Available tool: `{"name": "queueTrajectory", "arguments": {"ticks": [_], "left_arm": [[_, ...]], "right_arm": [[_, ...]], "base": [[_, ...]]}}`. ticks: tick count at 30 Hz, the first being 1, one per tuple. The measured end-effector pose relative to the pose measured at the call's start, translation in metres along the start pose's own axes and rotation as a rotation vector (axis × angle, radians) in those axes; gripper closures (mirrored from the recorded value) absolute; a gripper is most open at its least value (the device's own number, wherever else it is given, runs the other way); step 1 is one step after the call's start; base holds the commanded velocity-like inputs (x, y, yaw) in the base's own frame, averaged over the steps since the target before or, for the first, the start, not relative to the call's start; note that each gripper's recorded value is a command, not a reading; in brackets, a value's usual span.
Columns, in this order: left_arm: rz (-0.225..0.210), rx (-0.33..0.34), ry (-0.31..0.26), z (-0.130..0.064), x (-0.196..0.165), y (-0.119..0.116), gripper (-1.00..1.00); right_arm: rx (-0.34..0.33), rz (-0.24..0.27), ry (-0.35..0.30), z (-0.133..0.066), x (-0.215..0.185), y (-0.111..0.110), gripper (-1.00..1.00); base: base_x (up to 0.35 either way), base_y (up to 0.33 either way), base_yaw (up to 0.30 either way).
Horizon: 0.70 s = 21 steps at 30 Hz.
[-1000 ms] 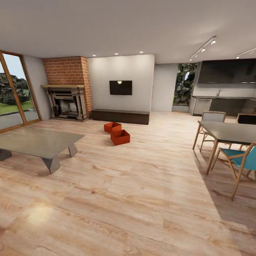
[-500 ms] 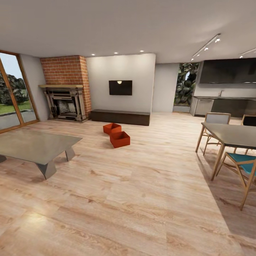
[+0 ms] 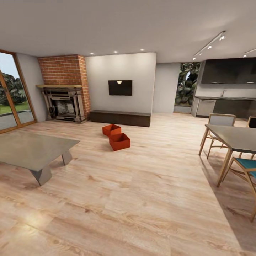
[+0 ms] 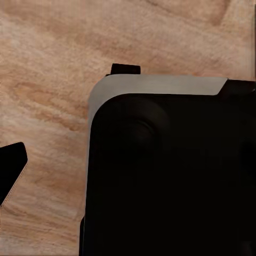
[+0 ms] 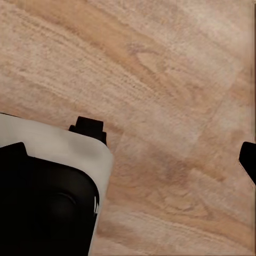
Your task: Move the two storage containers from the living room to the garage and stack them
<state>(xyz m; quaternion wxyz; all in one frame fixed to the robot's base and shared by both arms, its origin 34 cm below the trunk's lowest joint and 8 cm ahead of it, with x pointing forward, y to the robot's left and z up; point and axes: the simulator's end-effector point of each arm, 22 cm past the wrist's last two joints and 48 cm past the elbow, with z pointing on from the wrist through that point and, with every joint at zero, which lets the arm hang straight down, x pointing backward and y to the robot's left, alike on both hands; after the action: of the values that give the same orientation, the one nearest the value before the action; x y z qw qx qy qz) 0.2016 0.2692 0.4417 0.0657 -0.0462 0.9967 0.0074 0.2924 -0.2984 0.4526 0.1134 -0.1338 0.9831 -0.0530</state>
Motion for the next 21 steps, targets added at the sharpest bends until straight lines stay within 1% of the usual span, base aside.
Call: {"name": "queueTrajectory", "arguments": {"ticks": [21], "left_arm": [[0.0,0.0,-0.001,0.0,-0.0002,0.0,-1.0]], "right_arm": [[0.001,0.0,-0.001,0.0,-0.0005,-0.0002,-1.0]], "base": [[0.323,0.0,0.0]]}}
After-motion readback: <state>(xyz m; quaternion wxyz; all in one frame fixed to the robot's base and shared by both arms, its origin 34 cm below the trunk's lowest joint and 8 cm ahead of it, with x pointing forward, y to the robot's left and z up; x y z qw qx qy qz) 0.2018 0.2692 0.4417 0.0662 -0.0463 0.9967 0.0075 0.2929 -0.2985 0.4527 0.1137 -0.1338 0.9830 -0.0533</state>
